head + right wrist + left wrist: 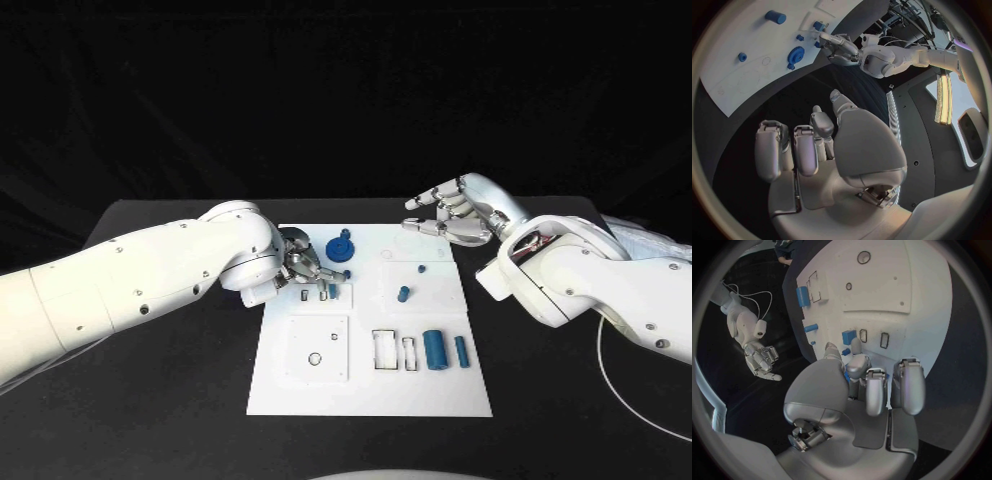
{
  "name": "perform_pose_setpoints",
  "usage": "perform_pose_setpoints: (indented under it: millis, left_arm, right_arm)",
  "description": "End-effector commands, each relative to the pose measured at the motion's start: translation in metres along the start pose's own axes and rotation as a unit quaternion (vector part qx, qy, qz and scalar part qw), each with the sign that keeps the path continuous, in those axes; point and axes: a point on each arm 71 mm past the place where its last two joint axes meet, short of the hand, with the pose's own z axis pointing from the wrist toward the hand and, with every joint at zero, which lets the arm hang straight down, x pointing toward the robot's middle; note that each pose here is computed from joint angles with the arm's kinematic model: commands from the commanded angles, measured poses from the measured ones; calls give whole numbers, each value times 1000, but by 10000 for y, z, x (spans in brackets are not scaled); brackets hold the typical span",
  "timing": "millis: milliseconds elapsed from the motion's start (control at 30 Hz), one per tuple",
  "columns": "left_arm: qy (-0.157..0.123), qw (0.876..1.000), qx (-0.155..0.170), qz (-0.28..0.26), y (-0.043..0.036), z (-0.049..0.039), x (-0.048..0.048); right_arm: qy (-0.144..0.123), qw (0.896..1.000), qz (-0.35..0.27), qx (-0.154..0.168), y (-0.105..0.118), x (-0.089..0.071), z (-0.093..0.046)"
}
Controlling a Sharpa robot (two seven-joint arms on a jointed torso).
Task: Assemble the parts on the task board
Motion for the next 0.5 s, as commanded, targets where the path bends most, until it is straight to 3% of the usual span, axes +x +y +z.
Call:
perform_pose_setpoints:
  millis: [33, 500]
  left_arm:
    - [8, 999, -23, 38, 5, 6, -5]
    - [11, 998, -27, 49, -58, 51, -13]
  right_arm:
    - [12, 1000, -2, 4, -4, 19, 4]
    - [17, 1000, -4, 2, 2, 40, 20]
